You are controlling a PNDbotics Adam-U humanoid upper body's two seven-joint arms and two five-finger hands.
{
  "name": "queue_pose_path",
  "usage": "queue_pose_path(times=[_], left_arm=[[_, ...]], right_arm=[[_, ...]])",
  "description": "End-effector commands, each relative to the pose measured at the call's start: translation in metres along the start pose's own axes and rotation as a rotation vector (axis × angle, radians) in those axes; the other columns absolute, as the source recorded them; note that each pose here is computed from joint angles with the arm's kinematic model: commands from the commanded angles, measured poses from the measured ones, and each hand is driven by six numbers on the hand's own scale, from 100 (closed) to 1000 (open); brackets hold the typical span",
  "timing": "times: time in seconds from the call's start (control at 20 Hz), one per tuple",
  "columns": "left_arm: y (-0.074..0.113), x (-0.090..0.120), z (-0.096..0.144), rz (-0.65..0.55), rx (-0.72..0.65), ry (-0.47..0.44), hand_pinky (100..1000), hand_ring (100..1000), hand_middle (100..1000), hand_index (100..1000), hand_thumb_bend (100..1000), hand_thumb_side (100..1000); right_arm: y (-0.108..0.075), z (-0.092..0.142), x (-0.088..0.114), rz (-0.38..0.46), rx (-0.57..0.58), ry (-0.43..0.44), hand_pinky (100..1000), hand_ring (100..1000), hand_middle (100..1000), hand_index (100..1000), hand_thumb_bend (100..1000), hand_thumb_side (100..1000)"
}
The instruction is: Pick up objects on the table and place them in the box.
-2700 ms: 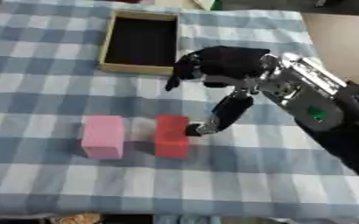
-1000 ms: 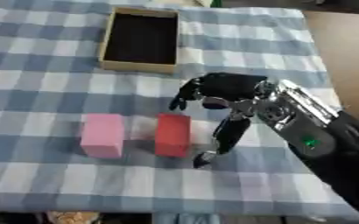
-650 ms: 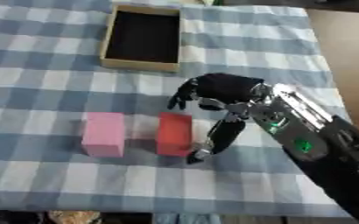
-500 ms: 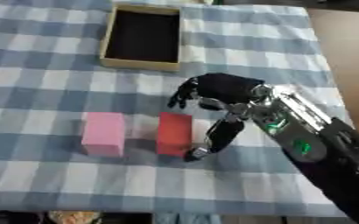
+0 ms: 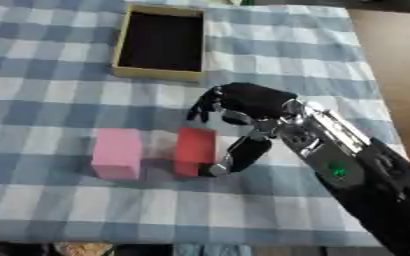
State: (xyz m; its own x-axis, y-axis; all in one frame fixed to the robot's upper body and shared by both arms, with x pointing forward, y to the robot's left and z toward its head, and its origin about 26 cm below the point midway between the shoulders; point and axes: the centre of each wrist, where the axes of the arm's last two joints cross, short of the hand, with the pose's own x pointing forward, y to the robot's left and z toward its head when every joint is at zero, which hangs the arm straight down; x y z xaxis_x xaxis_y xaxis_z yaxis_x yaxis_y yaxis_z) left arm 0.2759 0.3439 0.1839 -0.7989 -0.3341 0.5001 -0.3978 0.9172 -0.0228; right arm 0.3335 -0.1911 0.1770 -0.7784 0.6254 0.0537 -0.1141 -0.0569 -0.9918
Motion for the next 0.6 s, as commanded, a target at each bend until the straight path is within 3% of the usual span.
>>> queue_pose_path(times=[0.05,0.6], left_arm=[[0.0007,0.0062,-0.0077,-0.001,-0.019,-0.036,640,531,564,785,100,939],[0.0011,0.0062,-0.0078,-0.001,-0.019,-0.037,639,530,565,785,100,939]], right_arm=[[-0.0063,-0.0021,0.0009,0.027,-0.012,0.003,799,794,590,794,550,462],[-0.0064,-0.0070,0.0041,0.045,-0.011,-0.029,775,745,502,691,463,434]])
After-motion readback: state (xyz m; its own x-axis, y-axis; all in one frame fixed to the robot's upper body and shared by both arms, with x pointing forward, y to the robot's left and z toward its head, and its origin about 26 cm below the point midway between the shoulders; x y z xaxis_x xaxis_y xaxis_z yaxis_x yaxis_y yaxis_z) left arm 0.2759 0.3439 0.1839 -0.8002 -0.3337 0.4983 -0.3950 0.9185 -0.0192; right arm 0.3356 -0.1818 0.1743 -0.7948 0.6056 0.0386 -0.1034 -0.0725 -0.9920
